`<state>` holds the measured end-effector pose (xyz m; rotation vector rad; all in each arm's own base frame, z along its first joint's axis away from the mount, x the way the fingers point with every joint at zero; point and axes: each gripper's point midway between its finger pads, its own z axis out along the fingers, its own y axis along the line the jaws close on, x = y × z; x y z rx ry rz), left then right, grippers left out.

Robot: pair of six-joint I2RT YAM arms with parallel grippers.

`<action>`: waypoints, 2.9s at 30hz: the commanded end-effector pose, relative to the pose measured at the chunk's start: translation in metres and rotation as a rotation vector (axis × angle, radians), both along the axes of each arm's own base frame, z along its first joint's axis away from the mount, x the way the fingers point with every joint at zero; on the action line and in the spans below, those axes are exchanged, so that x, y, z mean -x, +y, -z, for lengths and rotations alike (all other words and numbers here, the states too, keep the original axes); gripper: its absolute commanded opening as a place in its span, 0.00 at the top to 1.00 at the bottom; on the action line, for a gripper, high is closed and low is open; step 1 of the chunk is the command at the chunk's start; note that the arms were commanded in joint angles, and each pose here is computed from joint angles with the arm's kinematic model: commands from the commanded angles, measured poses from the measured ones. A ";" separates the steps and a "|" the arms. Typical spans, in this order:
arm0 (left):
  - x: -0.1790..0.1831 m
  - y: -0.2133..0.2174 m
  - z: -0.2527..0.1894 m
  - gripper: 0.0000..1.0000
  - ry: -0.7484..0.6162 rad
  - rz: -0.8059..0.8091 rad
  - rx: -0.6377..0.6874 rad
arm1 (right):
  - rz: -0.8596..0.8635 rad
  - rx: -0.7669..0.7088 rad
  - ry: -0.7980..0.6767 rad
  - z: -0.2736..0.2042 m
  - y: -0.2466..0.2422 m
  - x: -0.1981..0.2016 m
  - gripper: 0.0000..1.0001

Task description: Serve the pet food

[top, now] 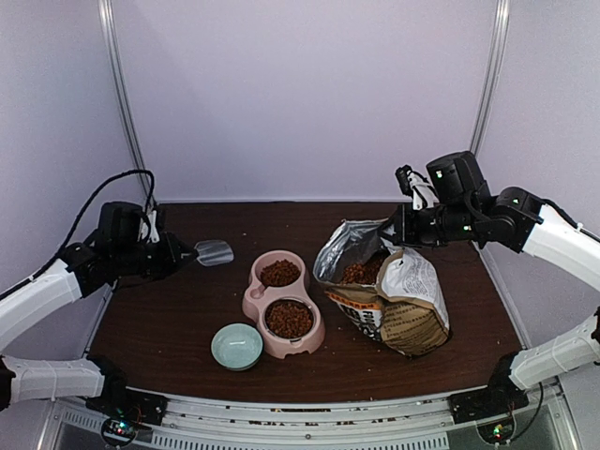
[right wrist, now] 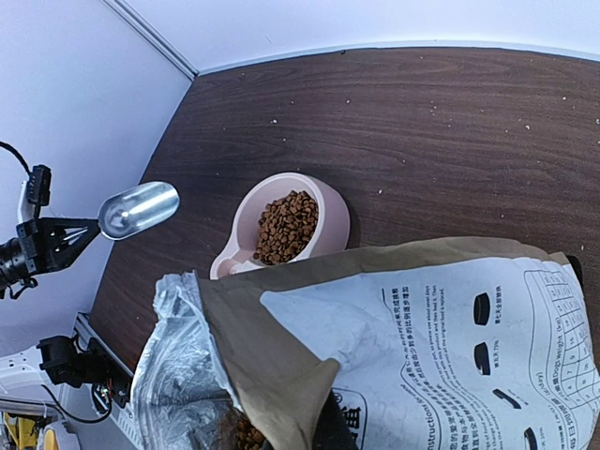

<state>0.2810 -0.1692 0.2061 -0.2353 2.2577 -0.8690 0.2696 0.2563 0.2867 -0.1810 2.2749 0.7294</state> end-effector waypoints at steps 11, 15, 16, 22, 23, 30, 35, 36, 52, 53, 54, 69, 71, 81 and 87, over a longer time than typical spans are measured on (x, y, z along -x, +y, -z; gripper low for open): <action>-0.025 0.075 0.083 1.00 0.024 -0.359 -0.069 | 0.039 -0.085 -0.128 -0.048 -0.003 -0.013 1.00; -0.020 0.075 0.109 1.00 0.074 -0.354 -0.080 | 0.038 -0.086 -0.126 -0.048 -0.002 -0.014 1.00; -0.018 0.075 0.115 1.00 0.087 -0.351 -0.084 | 0.037 -0.085 -0.124 -0.047 -0.001 -0.014 1.00; -0.011 0.072 0.143 0.98 0.138 -0.327 -0.086 | 0.035 -0.084 -0.115 -0.044 0.001 -0.015 1.00; -0.010 0.070 0.146 0.96 0.146 -0.320 -0.084 | 0.034 -0.083 -0.114 -0.043 0.001 -0.016 1.00; -0.009 0.056 0.167 0.84 0.203 -0.264 -0.044 | 0.036 -0.083 -0.112 -0.041 0.001 -0.016 1.00; -0.011 0.047 0.175 0.74 0.221 -0.232 -0.018 | 0.040 -0.077 -0.113 -0.040 0.000 -0.016 1.00; -0.012 0.046 0.176 0.73 0.223 -0.227 -0.013 | 0.041 -0.076 -0.113 -0.040 -0.001 -0.015 1.00; -0.007 0.052 0.168 0.18 0.210 -0.216 -0.067 | 0.056 -0.065 -0.136 -0.048 -0.008 -0.014 1.00; -0.005 0.055 0.166 0.15 0.208 -0.220 -0.083 | 0.057 -0.066 -0.138 -0.050 -0.009 -0.014 1.00; -0.005 0.057 0.162 0.10 0.202 -0.224 -0.099 | 0.056 -0.065 -0.141 -0.051 -0.009 -0.014 1.00; 0.020 0.093 0.106 0.02 0.167 -0.287 -0.287 | 0.054 -0.074 -0.157 -0.058 -0.012 -0.010 1.00; 0.021 0.083 0.085 0.03 0.126 -0.259 -0.294 | 0.048 -0.078 -0.157 -0.058 -0.012 -0.009 1.00; 0.012 -0.025 -0.041 0.04 -0.104 -0.040 -0.221 | 0.035 -0.094 -0.150 -0.056 -0.010 -0.007 1.00; 0.037 -0.145 -0.079 0.04 -0.161 0.251 -0.040 | 0.041 -0.088 -0.154 -0.056 -0.014 -0.005 1.00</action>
